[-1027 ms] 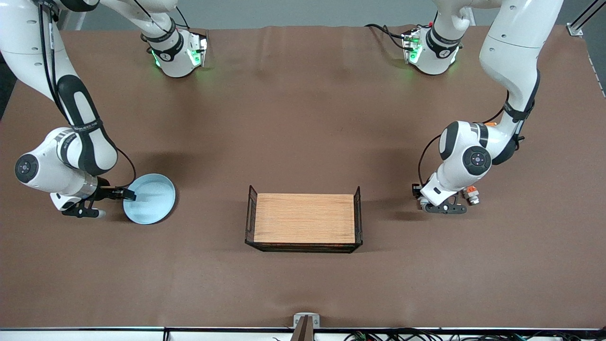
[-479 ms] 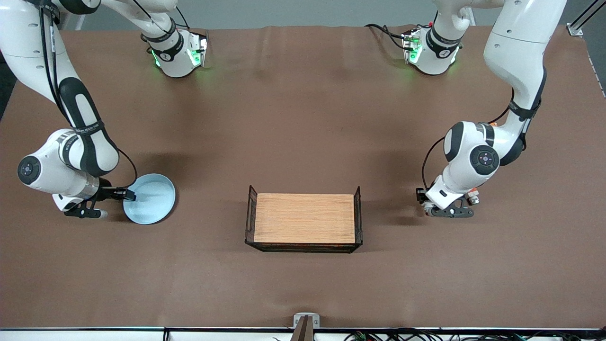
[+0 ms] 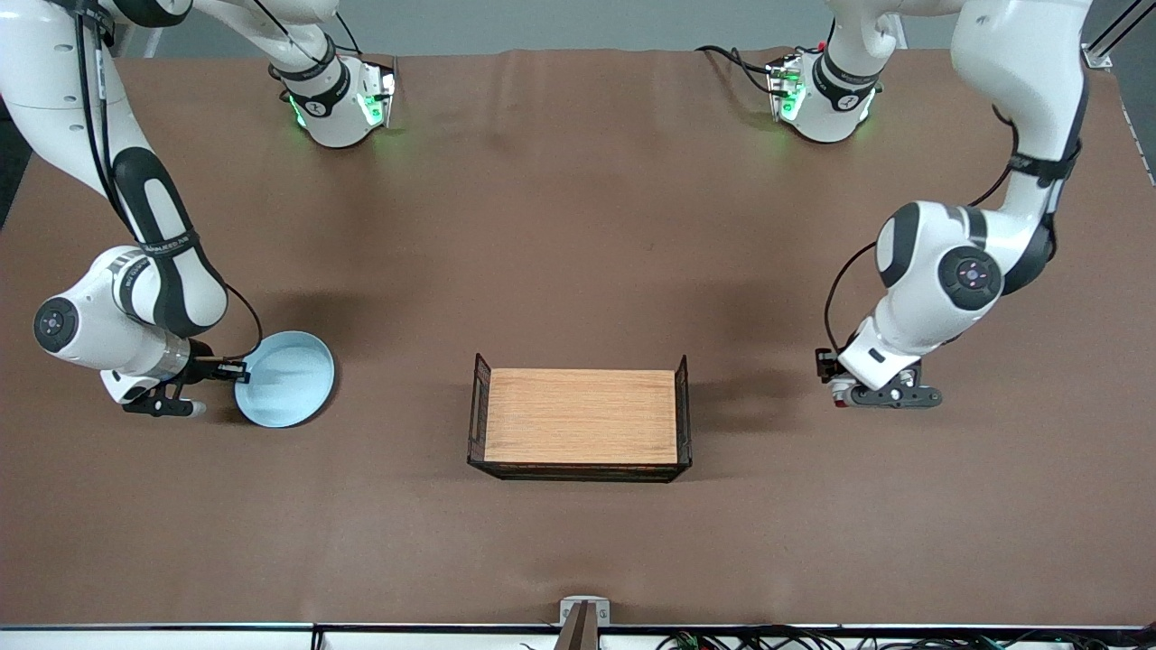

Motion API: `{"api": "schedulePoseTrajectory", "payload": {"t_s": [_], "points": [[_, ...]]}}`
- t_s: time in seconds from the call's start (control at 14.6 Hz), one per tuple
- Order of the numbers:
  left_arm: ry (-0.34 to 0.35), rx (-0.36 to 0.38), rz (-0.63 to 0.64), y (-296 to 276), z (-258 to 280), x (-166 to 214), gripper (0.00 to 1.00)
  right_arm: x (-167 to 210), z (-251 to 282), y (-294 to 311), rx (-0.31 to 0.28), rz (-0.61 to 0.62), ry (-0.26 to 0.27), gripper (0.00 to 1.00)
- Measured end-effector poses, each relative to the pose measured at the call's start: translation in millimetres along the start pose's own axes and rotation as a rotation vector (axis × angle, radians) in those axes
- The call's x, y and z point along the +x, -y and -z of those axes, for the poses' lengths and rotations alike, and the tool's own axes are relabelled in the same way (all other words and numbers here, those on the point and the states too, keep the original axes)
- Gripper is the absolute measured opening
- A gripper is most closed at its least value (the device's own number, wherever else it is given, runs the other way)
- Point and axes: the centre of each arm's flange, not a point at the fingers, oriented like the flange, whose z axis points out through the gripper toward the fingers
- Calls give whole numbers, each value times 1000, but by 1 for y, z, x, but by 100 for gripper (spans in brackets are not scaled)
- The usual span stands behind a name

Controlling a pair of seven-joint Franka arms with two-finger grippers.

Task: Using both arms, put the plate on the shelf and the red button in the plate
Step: 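Lift the plate with the right gripper while the left gripper lifts the button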

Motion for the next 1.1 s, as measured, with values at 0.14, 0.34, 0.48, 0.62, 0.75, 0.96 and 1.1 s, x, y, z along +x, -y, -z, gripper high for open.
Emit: {"api": "schedulePoseTrajectory", "payload": {"t_s": [0.14,0.34,0.48,0.62,0.75,0.96,1.1], "points": [[35,11,19,1,42,0,41,7,10,2,7,5,4,4],[102,27,87,1,110,2,41,19,27,5,18,11,11,4],[120,8,155,-5,149,7,41,23,39,5,27,-11,11,4],[107,-24,228,-15,175,11,41,22,63,7,42,-78,28,4],[91,-47,314,-36,190,12,41,15,107,15,63,-178,54,4],[72,-84,506,-77,212,11,41,-9,191,43,88,-350,85,4],[60,-112,645,-101,230,10,41,-27,244,86,88,-476,114,4]]}}
